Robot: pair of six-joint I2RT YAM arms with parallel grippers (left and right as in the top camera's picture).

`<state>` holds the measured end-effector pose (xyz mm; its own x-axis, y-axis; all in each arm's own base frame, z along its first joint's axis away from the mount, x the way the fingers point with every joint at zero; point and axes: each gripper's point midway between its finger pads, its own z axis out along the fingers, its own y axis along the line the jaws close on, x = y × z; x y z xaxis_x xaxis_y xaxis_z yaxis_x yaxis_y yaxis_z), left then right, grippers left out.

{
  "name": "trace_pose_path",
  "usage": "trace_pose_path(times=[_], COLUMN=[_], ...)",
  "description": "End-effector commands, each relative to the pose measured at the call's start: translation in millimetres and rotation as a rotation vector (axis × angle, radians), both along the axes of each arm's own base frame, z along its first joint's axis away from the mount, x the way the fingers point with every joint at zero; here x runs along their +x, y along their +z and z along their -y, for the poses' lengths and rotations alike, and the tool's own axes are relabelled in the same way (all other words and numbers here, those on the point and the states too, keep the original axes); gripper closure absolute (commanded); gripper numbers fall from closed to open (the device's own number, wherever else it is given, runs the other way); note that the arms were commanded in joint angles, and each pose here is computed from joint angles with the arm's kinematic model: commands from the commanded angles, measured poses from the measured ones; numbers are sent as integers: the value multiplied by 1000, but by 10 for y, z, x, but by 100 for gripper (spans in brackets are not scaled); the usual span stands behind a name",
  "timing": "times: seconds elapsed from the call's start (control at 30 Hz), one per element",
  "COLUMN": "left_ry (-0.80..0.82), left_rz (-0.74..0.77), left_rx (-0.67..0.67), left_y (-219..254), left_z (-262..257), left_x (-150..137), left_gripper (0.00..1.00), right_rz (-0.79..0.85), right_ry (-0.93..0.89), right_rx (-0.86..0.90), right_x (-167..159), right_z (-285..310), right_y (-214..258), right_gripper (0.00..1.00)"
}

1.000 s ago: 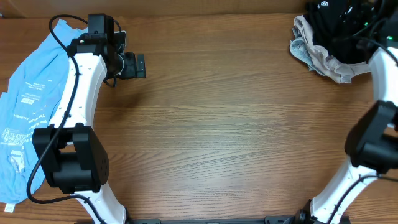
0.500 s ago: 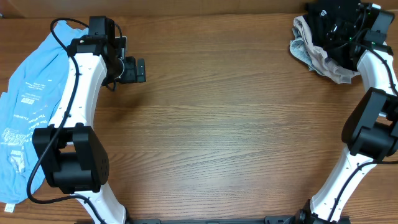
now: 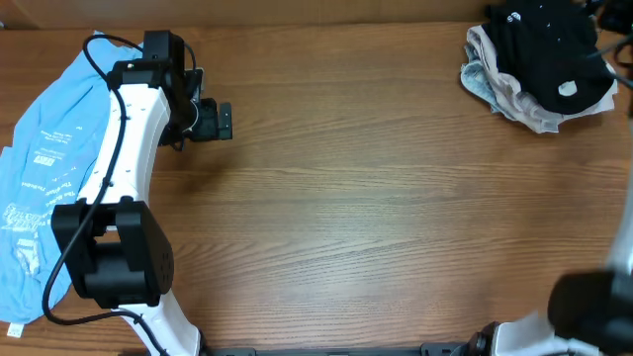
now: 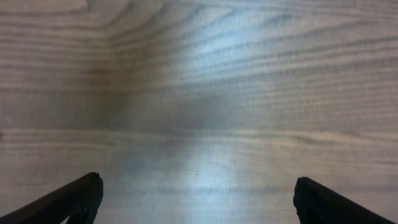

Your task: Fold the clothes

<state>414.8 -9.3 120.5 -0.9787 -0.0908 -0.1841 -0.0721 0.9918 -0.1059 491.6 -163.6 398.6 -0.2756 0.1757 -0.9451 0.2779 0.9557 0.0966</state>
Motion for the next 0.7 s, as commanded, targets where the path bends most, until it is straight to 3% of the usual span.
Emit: trace_pose_path(times=[0.0,0.13,0.37,0.67], left_ry=[-55,-80,-88,-68], left_rz=[167,308,535,702], left_rx=[-1,1,4,37], left_y=[712,1281,2183,2712], left_z=[111,181,200,117], left_x=[1,-157,-756,-1346], left_gripper=[0,0,0,0], right_rz=[5,9,23,75], right_ry=[41,136,316,352], right_rx=[13,45,105,85], right_x=[-182,-296,-488,-892], right_z=[-136,-363,-771,-985], right_y=[151,237,373,713], right_gripper=[0,0,0,0])
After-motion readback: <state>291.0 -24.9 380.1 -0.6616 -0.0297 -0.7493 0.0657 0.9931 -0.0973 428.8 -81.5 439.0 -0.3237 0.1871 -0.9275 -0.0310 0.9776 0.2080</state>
